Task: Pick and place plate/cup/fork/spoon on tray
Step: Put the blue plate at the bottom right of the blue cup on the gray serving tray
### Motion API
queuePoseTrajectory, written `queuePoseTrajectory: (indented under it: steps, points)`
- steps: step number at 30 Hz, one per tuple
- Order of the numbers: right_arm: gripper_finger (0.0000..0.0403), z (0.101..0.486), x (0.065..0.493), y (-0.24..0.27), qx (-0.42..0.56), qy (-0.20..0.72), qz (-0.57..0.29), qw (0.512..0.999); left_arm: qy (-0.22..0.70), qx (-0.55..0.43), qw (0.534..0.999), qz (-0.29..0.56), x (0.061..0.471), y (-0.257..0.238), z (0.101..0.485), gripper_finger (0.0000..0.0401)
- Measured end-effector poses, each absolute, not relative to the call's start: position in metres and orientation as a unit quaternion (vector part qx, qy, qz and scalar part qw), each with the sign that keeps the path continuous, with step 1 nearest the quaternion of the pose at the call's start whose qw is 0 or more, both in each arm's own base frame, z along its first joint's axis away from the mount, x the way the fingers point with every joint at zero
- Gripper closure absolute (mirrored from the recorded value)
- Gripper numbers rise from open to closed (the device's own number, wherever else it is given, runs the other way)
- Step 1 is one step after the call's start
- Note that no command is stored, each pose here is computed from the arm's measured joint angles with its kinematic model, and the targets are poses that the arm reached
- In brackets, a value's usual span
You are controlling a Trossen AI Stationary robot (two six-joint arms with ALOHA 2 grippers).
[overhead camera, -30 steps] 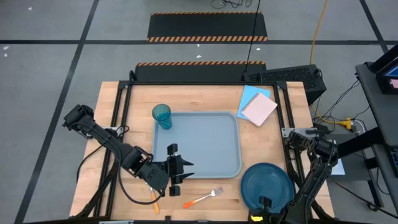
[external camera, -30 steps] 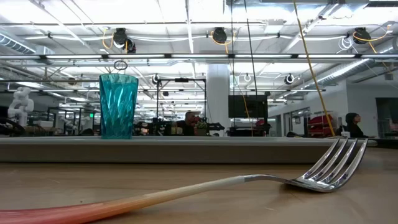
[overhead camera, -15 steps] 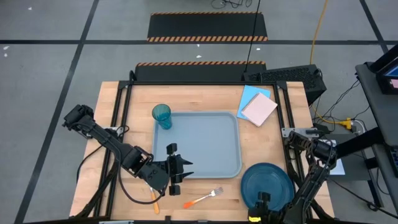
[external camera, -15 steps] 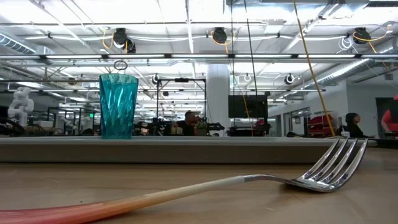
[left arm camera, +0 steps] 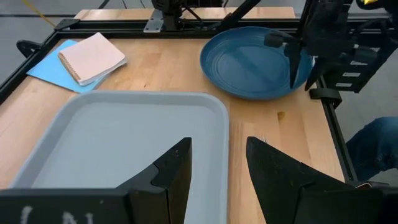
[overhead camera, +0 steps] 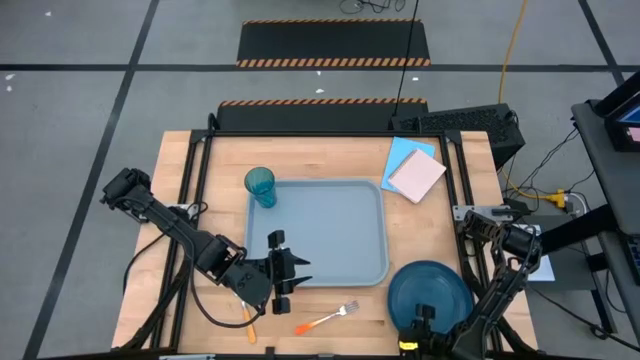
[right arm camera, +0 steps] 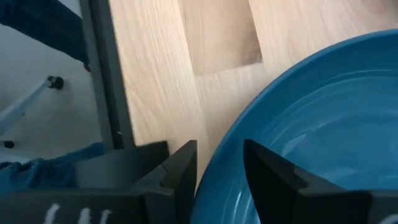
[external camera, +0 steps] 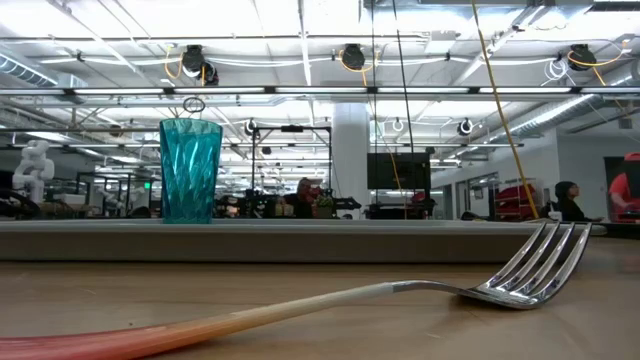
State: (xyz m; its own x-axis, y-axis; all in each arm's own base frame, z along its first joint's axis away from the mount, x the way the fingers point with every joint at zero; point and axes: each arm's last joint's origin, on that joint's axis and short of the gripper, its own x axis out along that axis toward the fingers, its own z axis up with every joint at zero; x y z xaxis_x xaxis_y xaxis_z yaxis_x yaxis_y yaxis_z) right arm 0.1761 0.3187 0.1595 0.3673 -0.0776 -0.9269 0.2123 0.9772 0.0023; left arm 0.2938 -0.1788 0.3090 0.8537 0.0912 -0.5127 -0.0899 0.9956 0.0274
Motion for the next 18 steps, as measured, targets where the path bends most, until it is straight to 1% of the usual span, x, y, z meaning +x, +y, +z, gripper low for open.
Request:
queuePoseTrajectory:
  steps: [3, 5, 12, 18]
  points:
    - [0.0296, 0.1563, 0.1746, 0.3169, 0.061, 0.565, -0.09, 0.818, 0.266, 0.001, 0.963, 0.048, 0.2942, -0.178, 0.309, 0.0244]
    - [0.0312, 0.1557, 0.1739, 0.3164, 0.067, 0.57, -0.093, 0.813, 0.266, -0.001, 0.963, 0.049, 0.2943, -0.1781, 0.309, 0.0244]
    - [0.039, 0.1562, 0.1725, 0.3156, 0.078, 0.582, -0.101, 0.803, 0.265, -0.009, 0.963, 0.051, 0.2942, -0.178, 0.3092, 0.0244]
    - [0.0394, 0.1606, 0.1697, 0.3113, 0.096, 0.591, -0.124, 0.792, 0.266, -0.007, 0.963, 0.05, 0.2942, -0.178, 0.3092, 0.0244]
